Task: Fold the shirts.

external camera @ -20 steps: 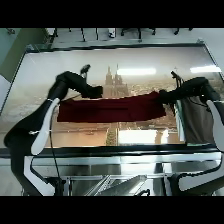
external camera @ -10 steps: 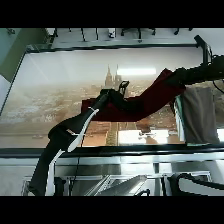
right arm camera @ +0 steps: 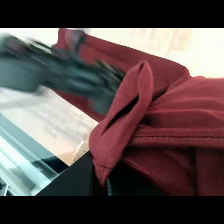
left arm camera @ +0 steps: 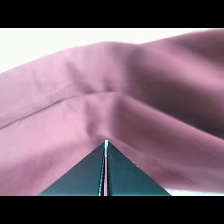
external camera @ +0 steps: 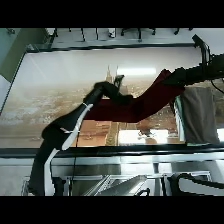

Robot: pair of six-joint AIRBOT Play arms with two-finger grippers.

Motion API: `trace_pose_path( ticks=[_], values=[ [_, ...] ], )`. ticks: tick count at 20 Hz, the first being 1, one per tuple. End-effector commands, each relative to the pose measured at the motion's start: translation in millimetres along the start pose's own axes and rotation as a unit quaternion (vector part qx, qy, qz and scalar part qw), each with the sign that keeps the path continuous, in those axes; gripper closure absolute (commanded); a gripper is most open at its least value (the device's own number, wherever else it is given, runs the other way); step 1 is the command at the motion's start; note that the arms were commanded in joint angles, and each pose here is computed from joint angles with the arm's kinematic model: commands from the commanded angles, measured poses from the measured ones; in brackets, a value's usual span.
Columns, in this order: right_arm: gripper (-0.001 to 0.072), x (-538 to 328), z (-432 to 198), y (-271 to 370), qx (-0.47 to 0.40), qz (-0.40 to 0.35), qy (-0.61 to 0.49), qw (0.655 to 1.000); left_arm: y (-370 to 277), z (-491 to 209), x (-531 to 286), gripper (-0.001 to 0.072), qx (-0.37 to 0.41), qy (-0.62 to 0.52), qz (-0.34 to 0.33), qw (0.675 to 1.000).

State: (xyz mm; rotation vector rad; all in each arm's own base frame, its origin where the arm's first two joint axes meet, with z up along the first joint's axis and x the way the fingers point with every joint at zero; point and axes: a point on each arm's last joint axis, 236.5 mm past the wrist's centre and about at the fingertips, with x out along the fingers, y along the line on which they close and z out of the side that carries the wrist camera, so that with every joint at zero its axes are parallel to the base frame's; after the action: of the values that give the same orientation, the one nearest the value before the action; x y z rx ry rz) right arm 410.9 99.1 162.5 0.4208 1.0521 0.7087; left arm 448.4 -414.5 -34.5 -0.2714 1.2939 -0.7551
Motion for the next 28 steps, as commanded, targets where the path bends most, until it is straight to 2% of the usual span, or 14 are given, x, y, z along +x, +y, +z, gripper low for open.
trace_pose_path(
  ticks=[1, 6, 8, 11, 12, 13, 14, 16, 18, 23, 27, 28],
  values=[
    [0.0696, 5.3, -0.7, 5.0, 0.012, 0.005, 0.005, 1.000, -10.7, 28.0, -136.7, 0.0691, 0.034, -0.049, -0.013, 0.998],
    [0.0695, 74.9, 23.4, 77.9, -0.016, 0.034, -0.033, 0.999, -15.9, 31.2, -392.0, 0.0691, 0.059, -0.242, 0.041, 0.968],
    [0.0695, 133.6, 32.8, 128.0, -0.042, 0.057, -0.065, 0.995, -16.7, 15.8, -462.1, 0.0691, 0.058, -0.308, 0.071, 0.947],
    [0.0693, 254.3, 22.4, 193.8, -0.045, 0.078, -0.127, 0.988, -12.7, -7.7, -521.3, 0.0691, 0.046, -0.367, 0.107, 0.923],
    [0.0591, 299.7, 8.4, 204.3, -0.049, 0.072, -0.149, 0.985, -7.9, -14.3, -529.6, 0.0691, 0.036, -0.380, 0.115, 0.917],
    [0.0265, 340.2, -9.0, 205.9, -0.052, 0.062, -0.165, 0.983, -2.8, -20.1, -531.1, 0.0691, 0.027, -0.386, 0.119, 0.914],
    [0.0049, 376.6, -30.5, 199.5, -0.052, 0.049, -0.169, 0.983, 3.2, -26.3, -528.0, 0.0691, 0.023, -0.387, 0.123, 0.914],
    [0.0050, 408.5, -64.6, 182.2, -0.040, 0.037, -0.123, 0.991, 15.1, -36.8, -514.9, 0.0692, 0.006, -0.381, 0.124, 0.916],
    [0.0052, 394.1, -58.3, 164.9, -0.037, 0.032, -0.087, 0.995, 21.8, -43.8, -505.2, 0.0691, 0.005, -0.377, 0.127, 0.918],
    [0.0051, 253.1, 11.1, 74.5, -0.019, -0.014, -0.033, 0.999, 25.9, -53.8, -498.0, 0.0691, 0.000, -0.382, 0.129, 0.915],
    [0.0039, 163.9, -2.5, -18.6, 0.079, -0.047, 0.046, 0.995, 19.6, -58.5, -501.7, 0.0691, 0.007, -0.387, 0.130, 0.913],
    [0.0011, 158.0, -10.2, -38.3, 0.103, -0.053, 0.057, 0.992, 19.3, -58.7, -501.5, 0.0691, 0.007, -0.387, 0.130, 0.913]
  ],
)
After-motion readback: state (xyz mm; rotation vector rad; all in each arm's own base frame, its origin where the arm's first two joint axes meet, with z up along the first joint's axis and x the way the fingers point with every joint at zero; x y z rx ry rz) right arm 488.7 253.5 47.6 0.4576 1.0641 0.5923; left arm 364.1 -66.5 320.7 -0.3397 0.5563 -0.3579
